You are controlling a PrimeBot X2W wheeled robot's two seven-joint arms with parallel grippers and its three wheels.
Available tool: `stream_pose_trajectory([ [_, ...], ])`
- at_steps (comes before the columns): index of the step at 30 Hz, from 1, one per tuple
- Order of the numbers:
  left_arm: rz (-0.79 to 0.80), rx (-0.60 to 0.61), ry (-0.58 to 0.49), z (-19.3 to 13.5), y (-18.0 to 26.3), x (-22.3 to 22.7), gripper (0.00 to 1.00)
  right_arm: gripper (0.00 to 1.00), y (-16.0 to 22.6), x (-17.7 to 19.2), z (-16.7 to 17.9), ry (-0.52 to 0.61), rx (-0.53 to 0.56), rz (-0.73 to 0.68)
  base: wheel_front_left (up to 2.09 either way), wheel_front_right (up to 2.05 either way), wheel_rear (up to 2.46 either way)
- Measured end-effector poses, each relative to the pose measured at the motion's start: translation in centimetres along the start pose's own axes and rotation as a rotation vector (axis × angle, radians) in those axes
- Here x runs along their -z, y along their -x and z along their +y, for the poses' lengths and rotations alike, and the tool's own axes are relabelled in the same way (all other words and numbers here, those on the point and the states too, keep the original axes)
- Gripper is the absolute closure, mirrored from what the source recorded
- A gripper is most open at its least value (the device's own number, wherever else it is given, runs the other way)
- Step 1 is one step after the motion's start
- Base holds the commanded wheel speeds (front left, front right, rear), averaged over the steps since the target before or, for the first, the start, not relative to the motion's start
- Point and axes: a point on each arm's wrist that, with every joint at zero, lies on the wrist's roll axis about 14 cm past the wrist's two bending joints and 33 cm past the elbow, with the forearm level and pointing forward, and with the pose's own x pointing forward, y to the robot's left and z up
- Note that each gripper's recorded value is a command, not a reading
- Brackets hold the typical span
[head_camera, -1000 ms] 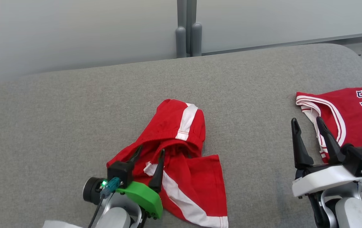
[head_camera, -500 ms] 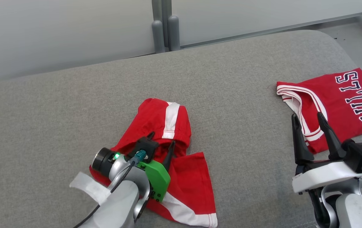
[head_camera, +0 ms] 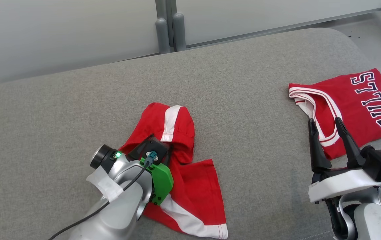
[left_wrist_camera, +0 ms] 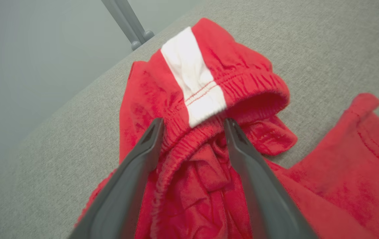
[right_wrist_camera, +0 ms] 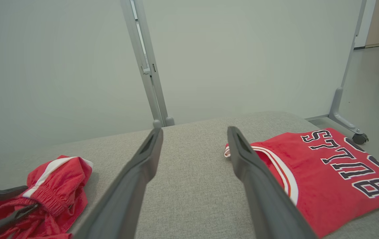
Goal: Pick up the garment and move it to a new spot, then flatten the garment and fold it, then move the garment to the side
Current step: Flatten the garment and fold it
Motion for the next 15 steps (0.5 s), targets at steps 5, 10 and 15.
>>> stream_pose_trajectory([
  [5, 0.029, -0.031, -0.008, 1.1, 0.0, 0.6, 1.0, 0.0, -0.2, 0.1, 0.3, -0.003, -0.008, 0.001, 0.0, 0.0, 0.0],
  [10, 0.006, -0.057, 0.042, 2.0, 0.0, 0.2, 1.0, 0.0, -0.2, 0.1, 0.4, -0.004, -0.011, 0.0, 0.0, 0.0, 0.0],
  [15, -0.049, -0.058, 0.202, 2.6, 0.0, -1.1, 1.0, 0.0, -0.3, 0.1, 0.5, -0.005, -0.014, -0.003, 0.0, 0.0, 0.0],
])
